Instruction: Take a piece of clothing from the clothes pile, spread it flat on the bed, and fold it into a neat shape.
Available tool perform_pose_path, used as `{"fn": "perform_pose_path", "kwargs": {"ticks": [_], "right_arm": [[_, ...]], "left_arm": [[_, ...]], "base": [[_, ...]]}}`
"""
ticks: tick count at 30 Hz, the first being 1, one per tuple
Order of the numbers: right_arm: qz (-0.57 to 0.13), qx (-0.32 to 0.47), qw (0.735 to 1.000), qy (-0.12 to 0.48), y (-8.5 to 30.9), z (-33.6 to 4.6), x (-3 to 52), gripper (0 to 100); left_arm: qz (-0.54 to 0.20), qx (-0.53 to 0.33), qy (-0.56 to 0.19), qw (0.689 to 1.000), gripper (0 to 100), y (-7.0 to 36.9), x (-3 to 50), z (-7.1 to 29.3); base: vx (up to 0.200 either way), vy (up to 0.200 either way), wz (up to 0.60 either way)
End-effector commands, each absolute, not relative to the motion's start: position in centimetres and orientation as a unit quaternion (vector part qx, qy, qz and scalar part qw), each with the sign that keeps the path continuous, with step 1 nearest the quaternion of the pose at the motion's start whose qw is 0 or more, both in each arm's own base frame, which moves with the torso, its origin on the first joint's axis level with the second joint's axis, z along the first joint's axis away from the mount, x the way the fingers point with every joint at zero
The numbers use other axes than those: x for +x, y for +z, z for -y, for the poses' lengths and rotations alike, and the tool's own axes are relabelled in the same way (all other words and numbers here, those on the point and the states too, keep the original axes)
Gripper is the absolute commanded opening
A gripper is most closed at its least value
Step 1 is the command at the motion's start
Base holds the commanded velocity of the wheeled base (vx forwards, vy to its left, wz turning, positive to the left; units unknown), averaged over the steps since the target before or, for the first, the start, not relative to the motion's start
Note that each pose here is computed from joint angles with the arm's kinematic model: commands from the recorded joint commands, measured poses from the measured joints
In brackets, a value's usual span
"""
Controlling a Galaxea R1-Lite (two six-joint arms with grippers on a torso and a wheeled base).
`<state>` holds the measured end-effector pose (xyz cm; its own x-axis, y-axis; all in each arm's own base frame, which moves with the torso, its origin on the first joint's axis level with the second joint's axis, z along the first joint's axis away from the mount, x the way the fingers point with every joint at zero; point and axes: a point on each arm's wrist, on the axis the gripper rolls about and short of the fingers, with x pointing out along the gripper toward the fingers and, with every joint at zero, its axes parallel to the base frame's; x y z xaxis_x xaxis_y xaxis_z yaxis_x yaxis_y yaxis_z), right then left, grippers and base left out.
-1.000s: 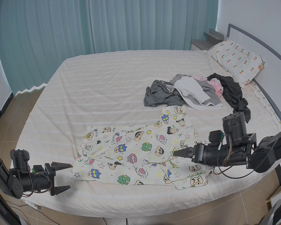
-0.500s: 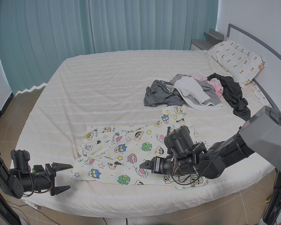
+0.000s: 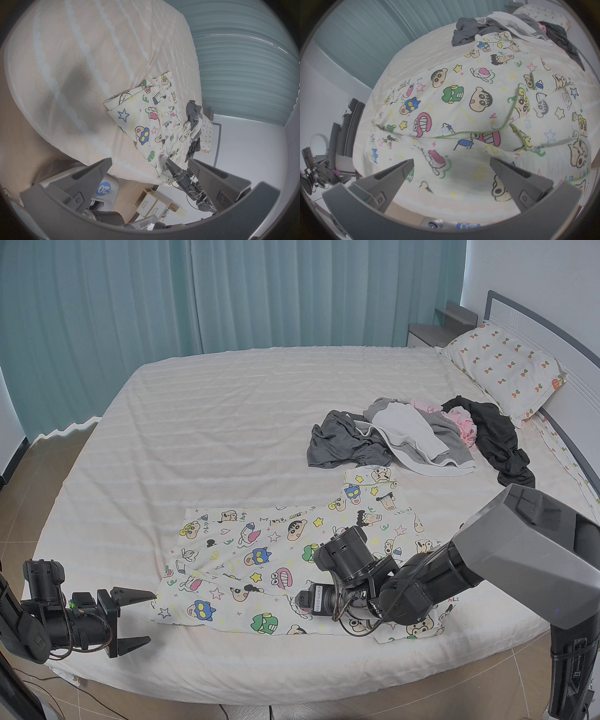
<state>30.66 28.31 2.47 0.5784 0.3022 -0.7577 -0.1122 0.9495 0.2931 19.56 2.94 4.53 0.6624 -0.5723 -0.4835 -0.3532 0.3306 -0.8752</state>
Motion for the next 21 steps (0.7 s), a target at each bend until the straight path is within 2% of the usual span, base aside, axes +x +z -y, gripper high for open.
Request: {"fn": "perform_pose_path", "kwargs": {"ticks": [1,9,21], "right_arm": [[-0.443,0.09,0.886,0.102,1.0,-28.8,31.2,100],[-0.399,0.088,0.909,0.078,1.8,-29.3,32.2,100],[-0.352,0.128,0.924,0.081,2.8,-29.5,33.4,100]], "left_arm": [[-0.403,-0.573,-0.077,0.709,100,4.5,19.6,-2.9],[-0.404,-0.574,-0.077,0.709,100,4.5,19.6,-2.9],[-0.405,-0.573,-0.077,0.708,100,4.5,19.6,-3.0]], "base": [[0.0,0.0,0.0],[0.0,0.0,0.0],[0.0,0.0,0.0]]}}
